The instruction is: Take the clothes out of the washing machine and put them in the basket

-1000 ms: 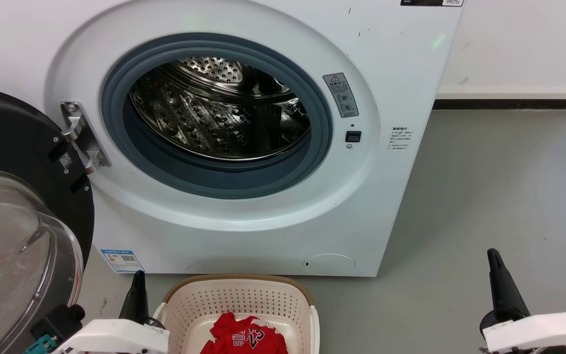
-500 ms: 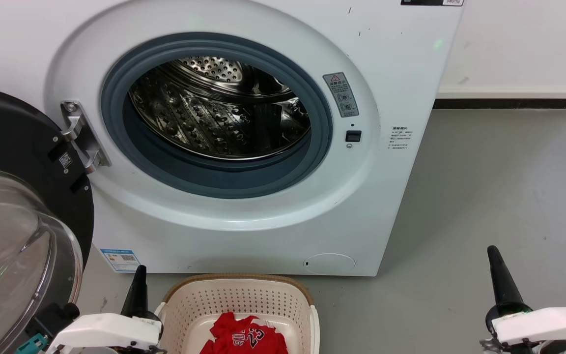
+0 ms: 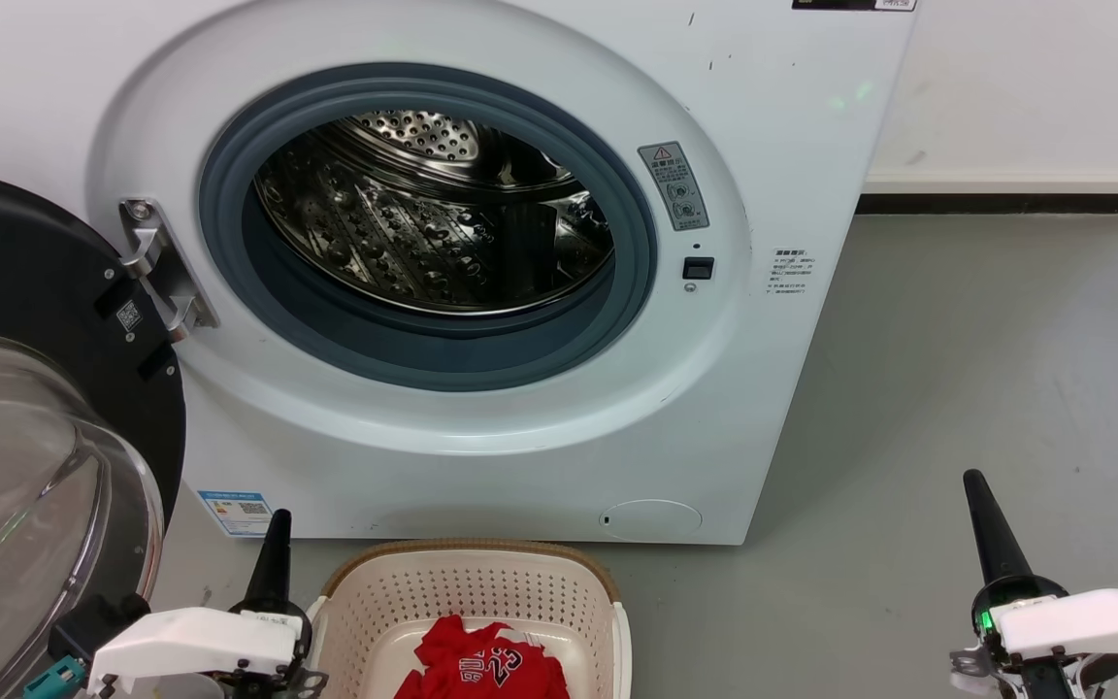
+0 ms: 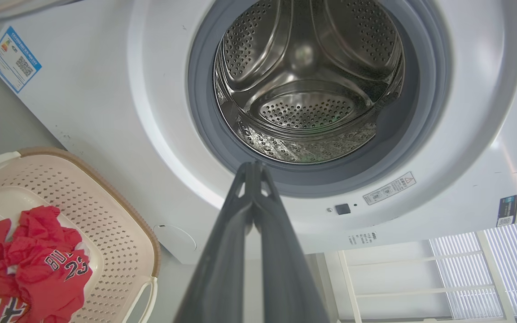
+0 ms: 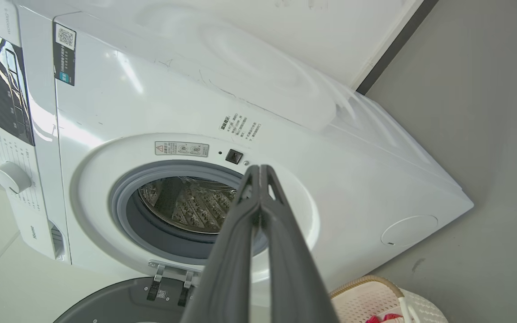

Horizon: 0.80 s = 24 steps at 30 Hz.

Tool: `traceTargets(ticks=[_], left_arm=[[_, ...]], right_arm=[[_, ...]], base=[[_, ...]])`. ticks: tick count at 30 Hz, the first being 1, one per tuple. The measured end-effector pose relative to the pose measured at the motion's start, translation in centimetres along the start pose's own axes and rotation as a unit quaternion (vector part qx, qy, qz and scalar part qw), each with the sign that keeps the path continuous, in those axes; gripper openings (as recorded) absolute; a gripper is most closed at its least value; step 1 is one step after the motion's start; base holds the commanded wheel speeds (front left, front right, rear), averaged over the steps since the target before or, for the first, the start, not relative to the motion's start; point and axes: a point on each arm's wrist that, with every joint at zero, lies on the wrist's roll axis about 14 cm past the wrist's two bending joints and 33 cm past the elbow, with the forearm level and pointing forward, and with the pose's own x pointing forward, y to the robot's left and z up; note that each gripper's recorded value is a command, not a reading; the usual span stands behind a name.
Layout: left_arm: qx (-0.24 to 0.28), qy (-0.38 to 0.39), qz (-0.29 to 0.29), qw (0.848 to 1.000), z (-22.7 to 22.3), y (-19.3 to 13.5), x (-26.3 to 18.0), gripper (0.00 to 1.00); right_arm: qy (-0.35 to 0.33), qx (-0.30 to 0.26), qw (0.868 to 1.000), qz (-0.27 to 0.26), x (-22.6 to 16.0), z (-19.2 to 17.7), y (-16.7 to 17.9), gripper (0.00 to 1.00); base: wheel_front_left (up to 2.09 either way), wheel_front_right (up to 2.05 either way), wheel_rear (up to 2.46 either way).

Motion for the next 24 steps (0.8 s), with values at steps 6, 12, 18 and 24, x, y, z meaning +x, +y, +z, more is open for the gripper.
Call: traceTargets(ticks=[6,12,18,24], left_arm=[[-0.031,0.002,-0.007,0.999,0.1,-0.4,0.3,0.0],[-0.061,0.003,-0.012,0.998,0.2,-0.5,0.4,0.0],[-0.089,0.004,-0.02,0.996,0.3,-0.9,0.6,0.0],[-0.116,0.005,-0.026,0.993,0.4,-1.1,0.7,0.0]], right_arm=[[0.002,0.031,1.0,-0.003,0.1,0.0,-0.1,0.0],[0.002,0.06,0.998,0.0,0.5,0.1,0.1,0.0],[0.004,0.088,0.996,-0.001,0.6,0.2,0.1,0.0],[0.004,0.114,0.993,0.0,0.8,0.3,0.1,0.0]], base=[[0.0,0.0,0.0],[0.0,0.0,0.0],[0.0,0.0,0.0],[0.0,0.0,0.0]])
